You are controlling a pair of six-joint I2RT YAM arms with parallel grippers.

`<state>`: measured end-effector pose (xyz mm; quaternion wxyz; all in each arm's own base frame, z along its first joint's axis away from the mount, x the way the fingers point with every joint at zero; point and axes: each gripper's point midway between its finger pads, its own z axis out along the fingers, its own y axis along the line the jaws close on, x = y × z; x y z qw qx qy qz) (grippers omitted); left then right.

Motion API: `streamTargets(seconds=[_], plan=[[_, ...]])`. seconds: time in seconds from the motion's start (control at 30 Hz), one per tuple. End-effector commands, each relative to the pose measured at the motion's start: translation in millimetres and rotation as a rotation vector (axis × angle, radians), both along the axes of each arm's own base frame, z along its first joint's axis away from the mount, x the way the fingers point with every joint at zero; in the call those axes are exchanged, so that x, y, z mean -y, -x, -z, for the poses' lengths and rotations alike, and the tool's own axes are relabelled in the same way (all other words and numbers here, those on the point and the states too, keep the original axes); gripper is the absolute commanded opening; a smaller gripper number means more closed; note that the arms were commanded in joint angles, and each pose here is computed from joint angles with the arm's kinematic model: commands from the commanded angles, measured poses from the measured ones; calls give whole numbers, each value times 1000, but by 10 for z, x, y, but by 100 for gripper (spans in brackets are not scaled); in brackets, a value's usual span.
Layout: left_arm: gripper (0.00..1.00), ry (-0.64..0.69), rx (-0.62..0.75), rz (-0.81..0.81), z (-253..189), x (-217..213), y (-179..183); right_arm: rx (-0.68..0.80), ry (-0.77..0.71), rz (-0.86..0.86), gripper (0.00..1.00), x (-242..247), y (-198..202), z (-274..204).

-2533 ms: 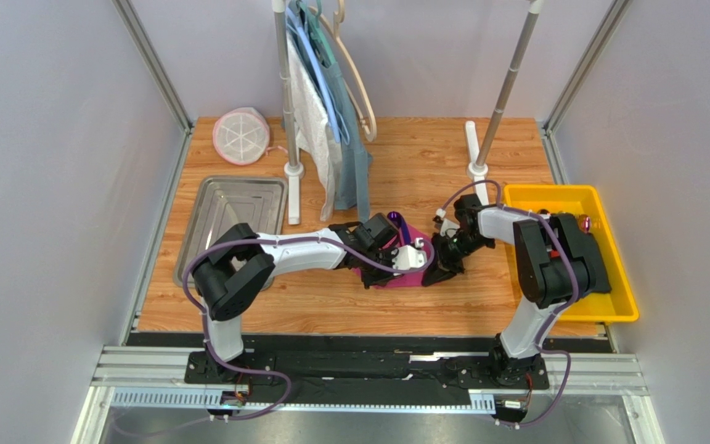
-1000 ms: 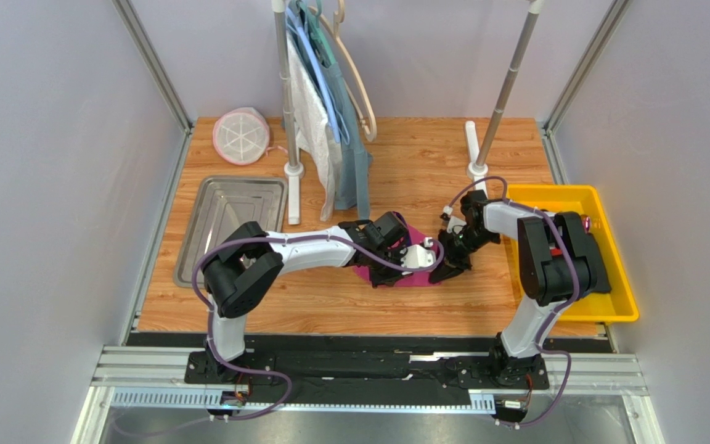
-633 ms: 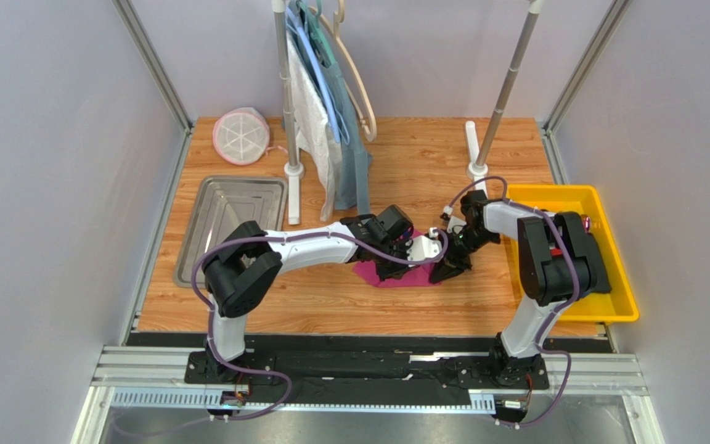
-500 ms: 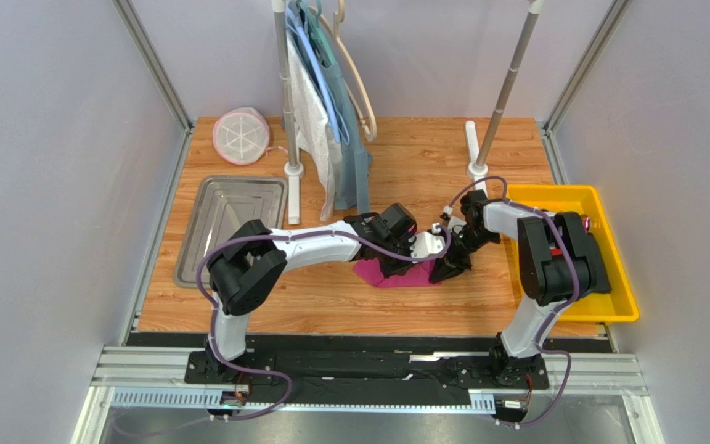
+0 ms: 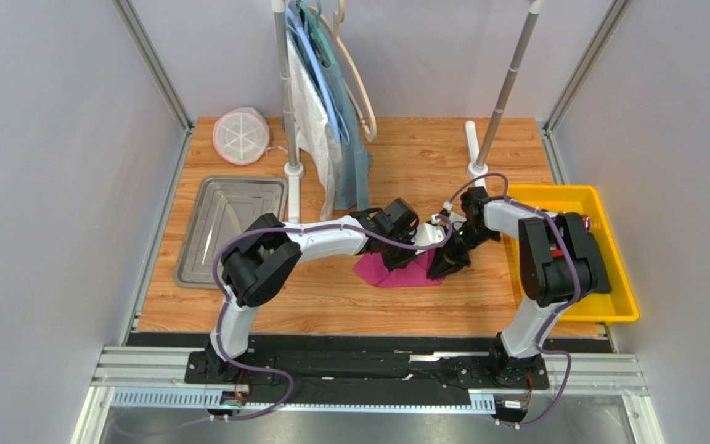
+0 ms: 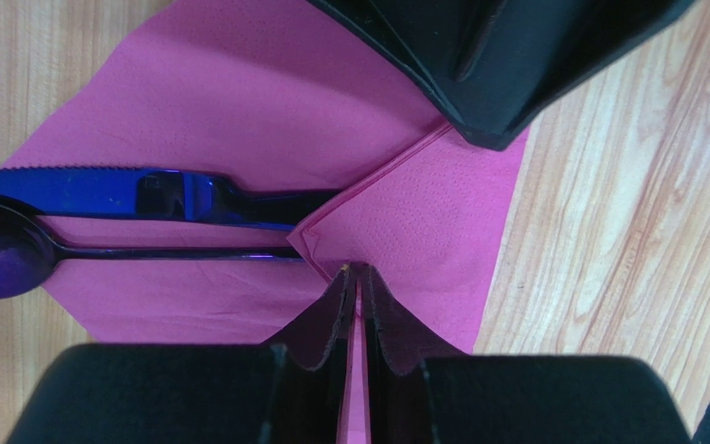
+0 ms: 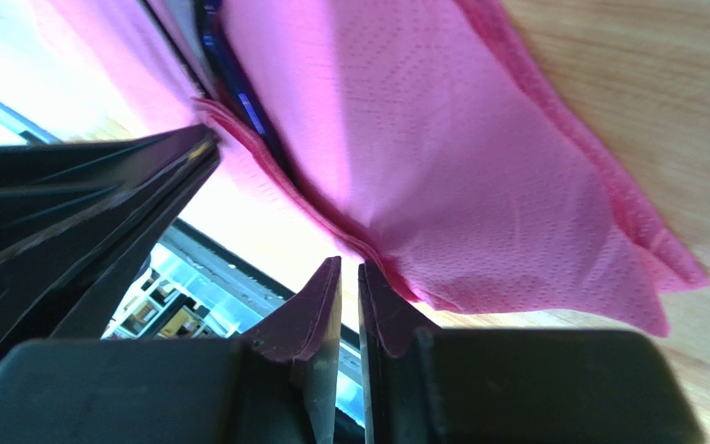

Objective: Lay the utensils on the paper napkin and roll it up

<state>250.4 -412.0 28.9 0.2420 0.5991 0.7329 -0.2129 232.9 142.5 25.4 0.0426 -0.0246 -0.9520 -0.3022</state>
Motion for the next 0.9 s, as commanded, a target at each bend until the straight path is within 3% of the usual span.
streamTargets(seconds=[0.0, 0.3, 0.67, 0.87], plan=[[13, 39, -4, -19, -76, 108, -68, 99, -98, 13, 17, -162, -190, -294], [13, 49, -13, -17, -87, 124, -51, 88, -127, 24, 16, -335, -270, -263], [14, 85, -15, -31, -215, 151, -62, 21, 14, 32, 14, -167, -231, 193], [15, 82, -28, -44, -198, 127, -70, 30, 28, 29, 13, -151, -244, 177]])
